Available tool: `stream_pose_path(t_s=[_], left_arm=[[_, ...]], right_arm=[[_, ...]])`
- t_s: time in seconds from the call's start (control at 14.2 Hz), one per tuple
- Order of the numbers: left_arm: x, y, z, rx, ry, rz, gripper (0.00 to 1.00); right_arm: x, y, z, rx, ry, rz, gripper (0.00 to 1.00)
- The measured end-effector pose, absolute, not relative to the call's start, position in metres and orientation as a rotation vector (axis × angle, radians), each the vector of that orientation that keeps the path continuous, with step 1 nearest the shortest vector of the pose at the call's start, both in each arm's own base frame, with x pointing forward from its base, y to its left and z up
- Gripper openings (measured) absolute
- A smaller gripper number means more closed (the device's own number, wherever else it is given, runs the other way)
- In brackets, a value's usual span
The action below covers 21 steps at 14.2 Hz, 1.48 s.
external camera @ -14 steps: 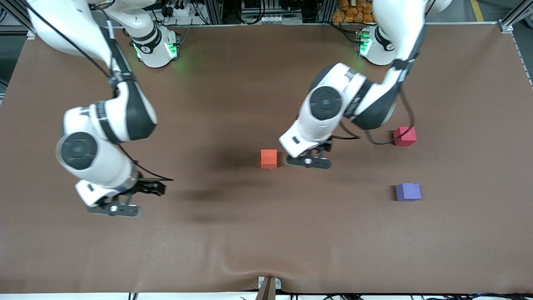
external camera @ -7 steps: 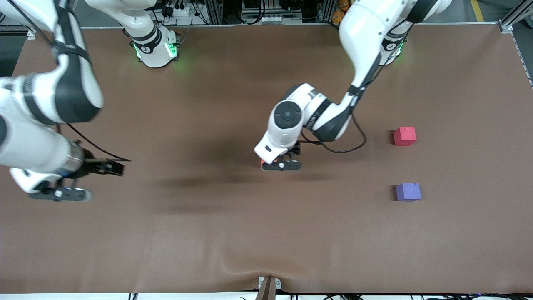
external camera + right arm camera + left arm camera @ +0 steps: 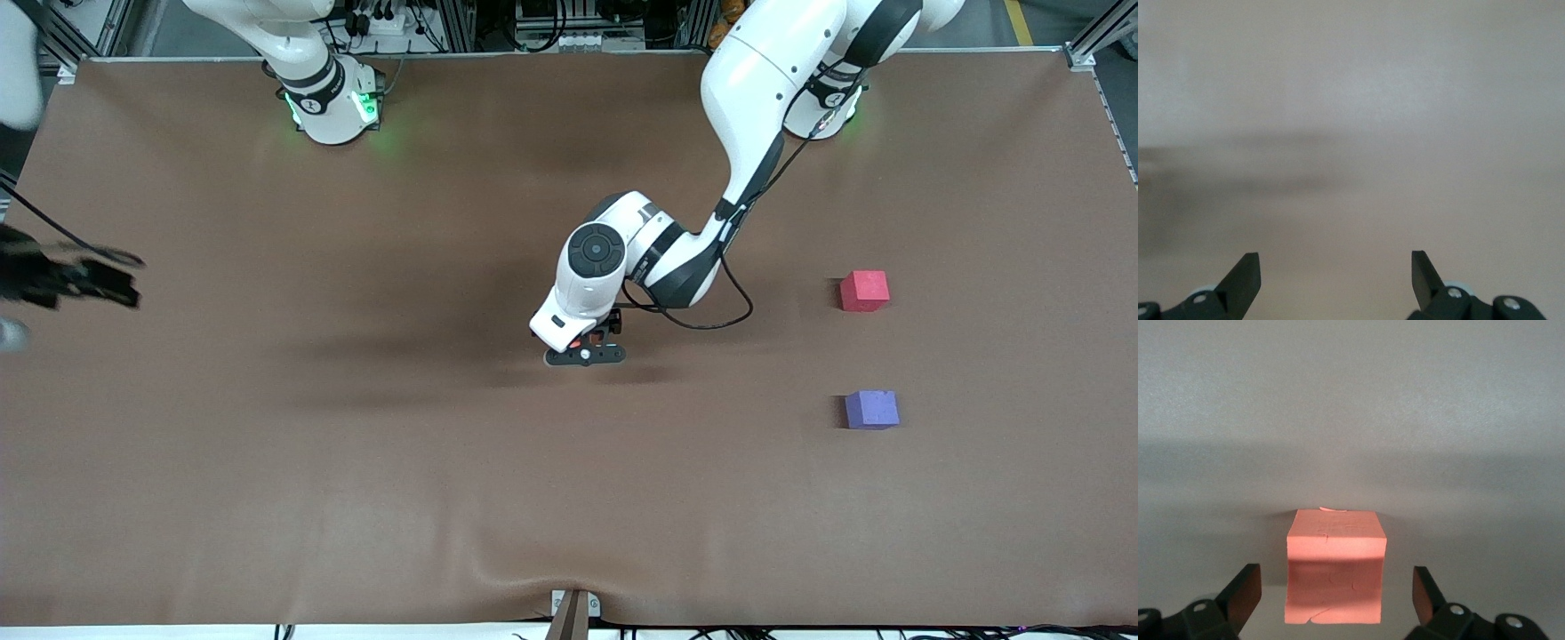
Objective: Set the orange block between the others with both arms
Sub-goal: 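Lift the orange cube with the left gripper toward the pink cube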
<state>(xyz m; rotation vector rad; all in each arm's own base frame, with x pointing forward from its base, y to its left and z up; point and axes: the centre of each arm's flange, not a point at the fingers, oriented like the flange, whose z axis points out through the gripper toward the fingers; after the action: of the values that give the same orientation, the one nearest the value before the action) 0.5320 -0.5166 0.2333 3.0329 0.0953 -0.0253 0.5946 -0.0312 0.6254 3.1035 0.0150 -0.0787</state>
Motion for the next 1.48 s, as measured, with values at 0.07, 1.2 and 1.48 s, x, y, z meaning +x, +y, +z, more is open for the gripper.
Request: stream_pose_path(t_s=[0.07,1.2,1.48], left_arm=[[0.532,-0.517,0.230,3.035,0.095,-0.029,1.00],[0.530,-0.521,0.207,3.035,0.091,-0.036,0.59],[0.542,-0.516,0.244,3.023,0.108,-0.004,0.56]], right_arm=[[0.579,-0.031,0.643,3.104,0.014,-0.061,1.00],[0.527,-0.045,0.658,3.139,-0.218,-0.095,1.00],[0.527,-0.043,0.658,3.137,-0.224,-0.095,1.00]])
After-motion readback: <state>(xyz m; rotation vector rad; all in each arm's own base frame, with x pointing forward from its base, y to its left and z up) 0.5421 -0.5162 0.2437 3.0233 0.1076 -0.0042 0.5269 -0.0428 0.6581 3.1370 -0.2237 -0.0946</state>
